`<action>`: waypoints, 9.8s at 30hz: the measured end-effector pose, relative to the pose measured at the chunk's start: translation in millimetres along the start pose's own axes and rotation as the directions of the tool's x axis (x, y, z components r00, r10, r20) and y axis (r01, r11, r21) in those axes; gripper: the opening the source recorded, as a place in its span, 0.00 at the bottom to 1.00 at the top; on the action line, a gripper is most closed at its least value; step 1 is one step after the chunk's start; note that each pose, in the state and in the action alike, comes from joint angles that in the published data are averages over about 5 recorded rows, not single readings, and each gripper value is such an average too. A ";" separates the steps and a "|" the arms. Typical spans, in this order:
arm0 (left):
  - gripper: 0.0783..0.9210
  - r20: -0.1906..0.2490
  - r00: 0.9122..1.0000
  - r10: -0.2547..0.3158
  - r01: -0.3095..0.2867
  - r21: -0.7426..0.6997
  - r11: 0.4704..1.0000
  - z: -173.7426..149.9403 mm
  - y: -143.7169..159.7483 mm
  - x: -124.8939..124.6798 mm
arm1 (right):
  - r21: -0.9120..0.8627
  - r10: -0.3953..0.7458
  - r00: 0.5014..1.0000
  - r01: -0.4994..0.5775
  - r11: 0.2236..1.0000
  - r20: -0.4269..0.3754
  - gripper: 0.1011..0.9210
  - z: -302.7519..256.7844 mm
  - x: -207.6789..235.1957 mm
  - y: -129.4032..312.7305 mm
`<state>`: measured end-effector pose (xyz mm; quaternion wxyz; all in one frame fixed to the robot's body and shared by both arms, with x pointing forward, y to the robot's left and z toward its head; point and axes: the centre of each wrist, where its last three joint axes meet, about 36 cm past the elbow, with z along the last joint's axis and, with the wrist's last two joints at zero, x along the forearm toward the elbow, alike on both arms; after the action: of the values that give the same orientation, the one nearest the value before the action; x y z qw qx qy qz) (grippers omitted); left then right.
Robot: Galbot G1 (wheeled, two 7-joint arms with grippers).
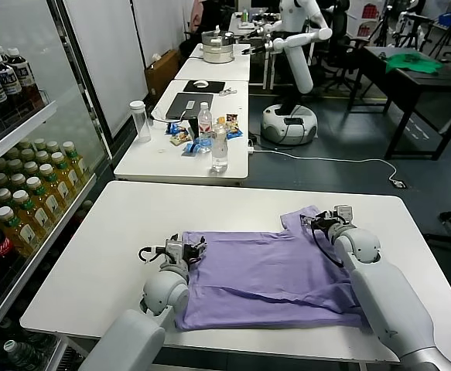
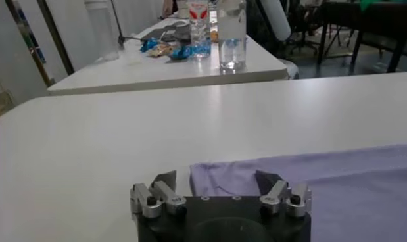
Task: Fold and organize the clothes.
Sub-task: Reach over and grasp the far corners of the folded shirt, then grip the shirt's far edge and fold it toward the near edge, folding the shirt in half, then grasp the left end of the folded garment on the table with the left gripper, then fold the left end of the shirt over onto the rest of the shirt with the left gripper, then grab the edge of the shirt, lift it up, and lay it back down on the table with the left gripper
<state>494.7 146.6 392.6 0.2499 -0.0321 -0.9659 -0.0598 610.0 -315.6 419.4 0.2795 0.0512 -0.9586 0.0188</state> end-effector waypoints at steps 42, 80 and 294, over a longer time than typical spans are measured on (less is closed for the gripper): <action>0.02 0.140 0.971 0.191 -0.215 0.176 0.961 6.2 34.8 90.0 | 0.033 -0.055 0.980 0.049 0.998 0.190 0.01 17.4 150.0 -27.2; 0.67 0.108 0.987 0.117 -0.125 0.066 0.990 59.3 3.5 163.5 | 0.116 0.027 0.992 -0.042 0.992 0.123 0.66 96.6 238.9 -8.1; 0.45 0.259 0.890 0.376 -0.443 0.292 0.847 -12.2 -121.0 105.8 | 0.162 -0.010 0.968 -0.032 0.986 0.252 0.88 94.9 252.0 11.9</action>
<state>397.1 28.5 442.7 0.1640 -0.1999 -0.9513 0.1677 346.8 -332.0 474.8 0.1503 0.0708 -0.9817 0.0927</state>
